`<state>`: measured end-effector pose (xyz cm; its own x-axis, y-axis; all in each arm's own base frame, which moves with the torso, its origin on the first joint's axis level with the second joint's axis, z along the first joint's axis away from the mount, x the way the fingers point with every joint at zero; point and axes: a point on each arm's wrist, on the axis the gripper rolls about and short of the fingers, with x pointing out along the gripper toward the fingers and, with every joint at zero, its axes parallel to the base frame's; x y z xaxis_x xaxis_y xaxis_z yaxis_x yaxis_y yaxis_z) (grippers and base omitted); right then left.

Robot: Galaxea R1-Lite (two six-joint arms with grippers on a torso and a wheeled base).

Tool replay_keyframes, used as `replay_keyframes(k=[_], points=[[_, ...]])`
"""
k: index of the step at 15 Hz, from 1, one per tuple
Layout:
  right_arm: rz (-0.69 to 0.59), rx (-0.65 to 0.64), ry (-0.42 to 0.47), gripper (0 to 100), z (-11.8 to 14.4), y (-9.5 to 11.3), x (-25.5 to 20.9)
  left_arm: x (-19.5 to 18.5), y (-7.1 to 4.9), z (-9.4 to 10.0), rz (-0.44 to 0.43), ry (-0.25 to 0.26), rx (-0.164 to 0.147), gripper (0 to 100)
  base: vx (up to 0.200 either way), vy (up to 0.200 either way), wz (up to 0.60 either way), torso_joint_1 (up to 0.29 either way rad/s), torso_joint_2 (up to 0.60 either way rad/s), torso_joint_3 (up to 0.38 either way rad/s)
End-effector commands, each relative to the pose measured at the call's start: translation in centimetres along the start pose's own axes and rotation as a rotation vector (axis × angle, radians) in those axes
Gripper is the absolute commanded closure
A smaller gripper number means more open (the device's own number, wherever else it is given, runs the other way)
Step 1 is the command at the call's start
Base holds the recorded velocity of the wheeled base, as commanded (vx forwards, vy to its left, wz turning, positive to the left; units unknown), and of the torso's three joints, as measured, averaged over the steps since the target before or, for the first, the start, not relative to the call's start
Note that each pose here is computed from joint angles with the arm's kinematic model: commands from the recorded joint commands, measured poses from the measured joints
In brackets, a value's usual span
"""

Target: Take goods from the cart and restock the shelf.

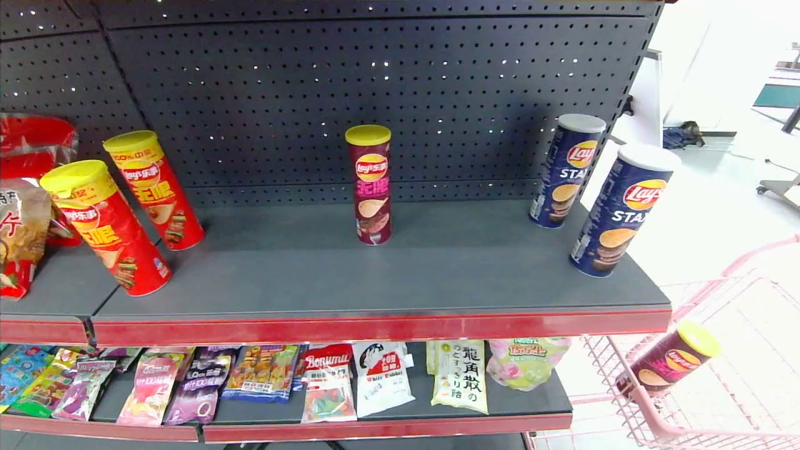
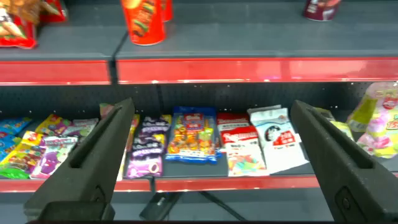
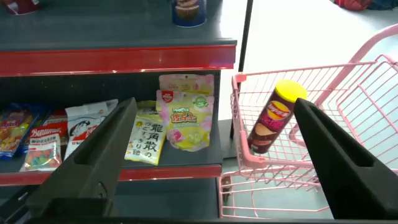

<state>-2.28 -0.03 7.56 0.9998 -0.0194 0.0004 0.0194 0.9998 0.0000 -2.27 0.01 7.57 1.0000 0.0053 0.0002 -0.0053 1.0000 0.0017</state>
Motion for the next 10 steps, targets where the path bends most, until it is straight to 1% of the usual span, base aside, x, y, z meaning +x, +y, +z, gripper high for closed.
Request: replay_keyframes(k=[1, 4, 10], points=[[-0.001, 0.0, 0.0, 0, 0.01, 0.0, 0.01, 0.0, 0.0, 0.0, 0.001, 0.0, 0.0, 0, 0.0, -0.2, 0.0, -0.002, 0.0, 0.007], [-0.001, 0.0, 0.0, 0, 0.01, 0.0, 0.01, 0.0, 0.0, 0.0, -0.001, 0.0, -0.002, 0, 0.0, -0.2, 0.0, 0.001, 0.01, 0.004], [-0.001, 0.0, 0.0, 0, 0.01, 0.0, 0.01, 0.0, 0.0, 0.0, -0.001, 0.0, -0.002, 0, 0.0, 0.0, 0.0, 0.0, 0.0, 0.0]])
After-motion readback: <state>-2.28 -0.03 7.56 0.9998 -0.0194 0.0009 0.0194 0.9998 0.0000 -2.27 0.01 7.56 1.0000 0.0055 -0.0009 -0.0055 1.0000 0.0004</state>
